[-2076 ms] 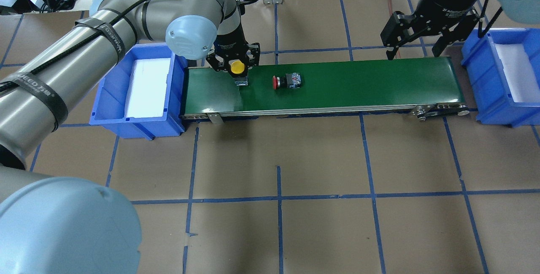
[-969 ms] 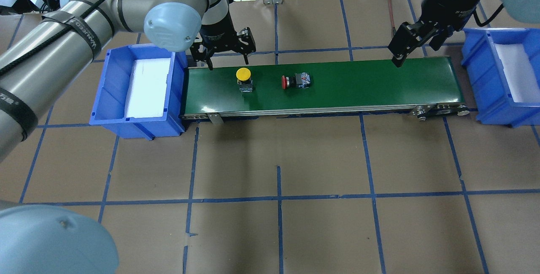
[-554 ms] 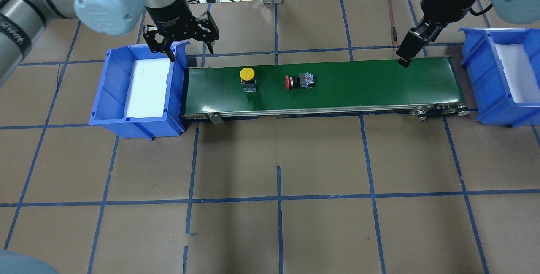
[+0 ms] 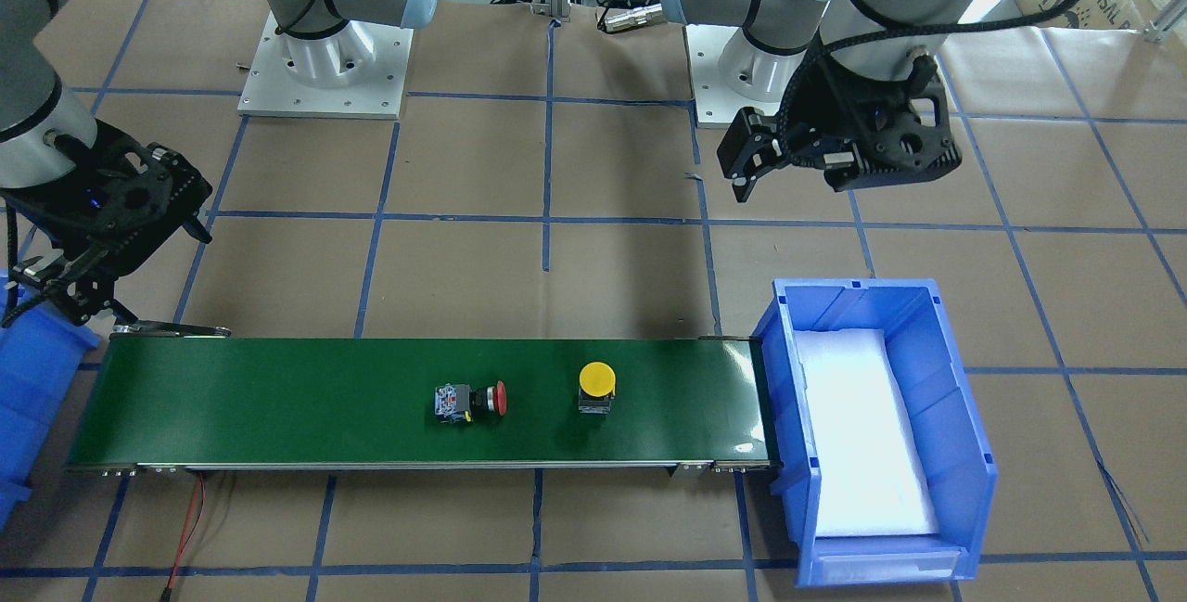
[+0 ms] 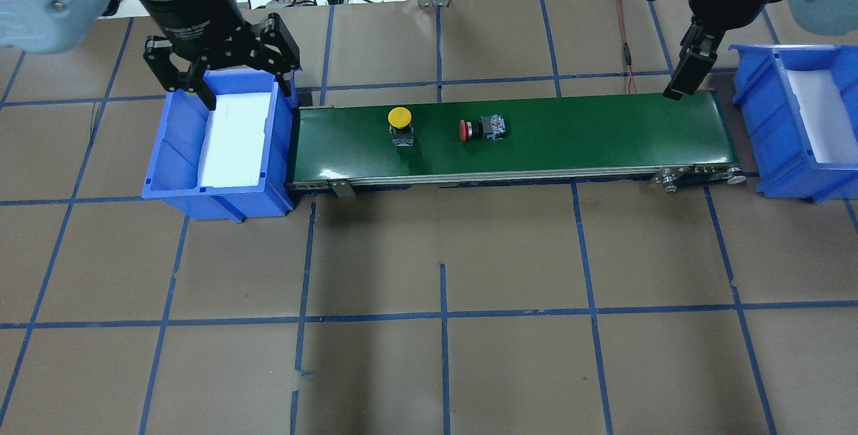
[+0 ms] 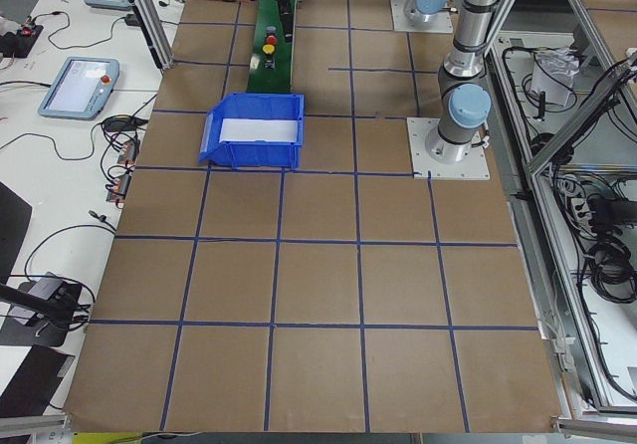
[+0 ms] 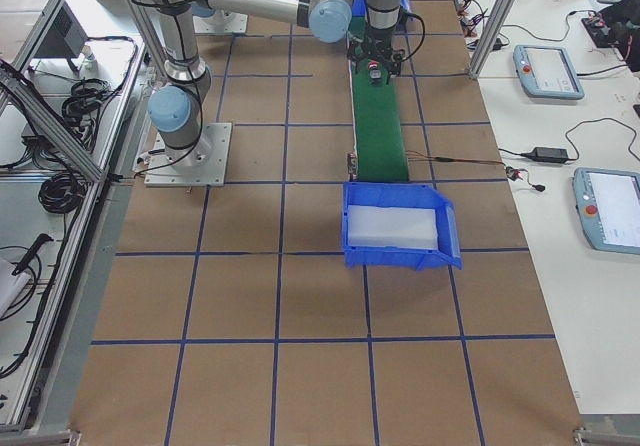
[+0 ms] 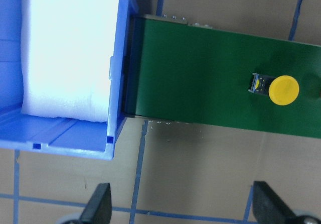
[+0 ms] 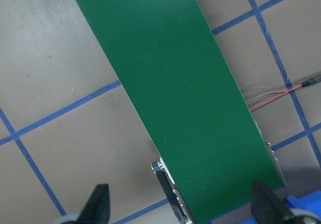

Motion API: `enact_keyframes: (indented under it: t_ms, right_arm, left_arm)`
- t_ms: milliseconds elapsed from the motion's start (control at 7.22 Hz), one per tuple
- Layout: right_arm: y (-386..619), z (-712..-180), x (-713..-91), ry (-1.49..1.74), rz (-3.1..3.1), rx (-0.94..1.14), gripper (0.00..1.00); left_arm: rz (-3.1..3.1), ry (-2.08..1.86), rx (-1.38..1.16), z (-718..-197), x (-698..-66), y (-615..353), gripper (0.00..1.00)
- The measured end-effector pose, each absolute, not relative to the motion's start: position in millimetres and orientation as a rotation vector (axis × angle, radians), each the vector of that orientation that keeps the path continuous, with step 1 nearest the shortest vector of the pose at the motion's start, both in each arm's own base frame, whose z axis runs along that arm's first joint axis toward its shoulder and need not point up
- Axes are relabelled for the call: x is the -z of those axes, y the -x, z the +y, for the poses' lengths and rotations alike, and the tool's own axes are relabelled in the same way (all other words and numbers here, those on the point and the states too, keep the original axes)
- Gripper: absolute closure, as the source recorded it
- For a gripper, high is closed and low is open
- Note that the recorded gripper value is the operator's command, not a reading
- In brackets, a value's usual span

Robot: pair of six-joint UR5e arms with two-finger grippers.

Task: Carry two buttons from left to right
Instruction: 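Raise the left gripper over the bin while the right gripper moves to the belt end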

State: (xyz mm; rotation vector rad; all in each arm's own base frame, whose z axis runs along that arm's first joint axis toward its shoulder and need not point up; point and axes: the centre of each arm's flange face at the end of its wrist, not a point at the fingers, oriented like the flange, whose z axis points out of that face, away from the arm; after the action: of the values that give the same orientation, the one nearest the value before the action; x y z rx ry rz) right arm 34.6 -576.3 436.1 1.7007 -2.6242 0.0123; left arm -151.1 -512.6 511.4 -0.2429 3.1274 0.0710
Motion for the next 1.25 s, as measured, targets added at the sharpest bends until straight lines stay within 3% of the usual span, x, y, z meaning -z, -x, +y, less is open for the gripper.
enact_keyframes:
  t_ms: [692, 1246]
  right_arm:
    - [6, -615, -339, -2.15, -2.286, -0.011, 0.01]
    - [5, -616, -322, -2.245, -2.128, -0.053, 0.01]
  left_arm:
    - [3.113, 0.179, -0.08, -525, -500, 151, 0.0]
    - [3.111, 0.155, -0.072, -523, -502, 120, 0.0]
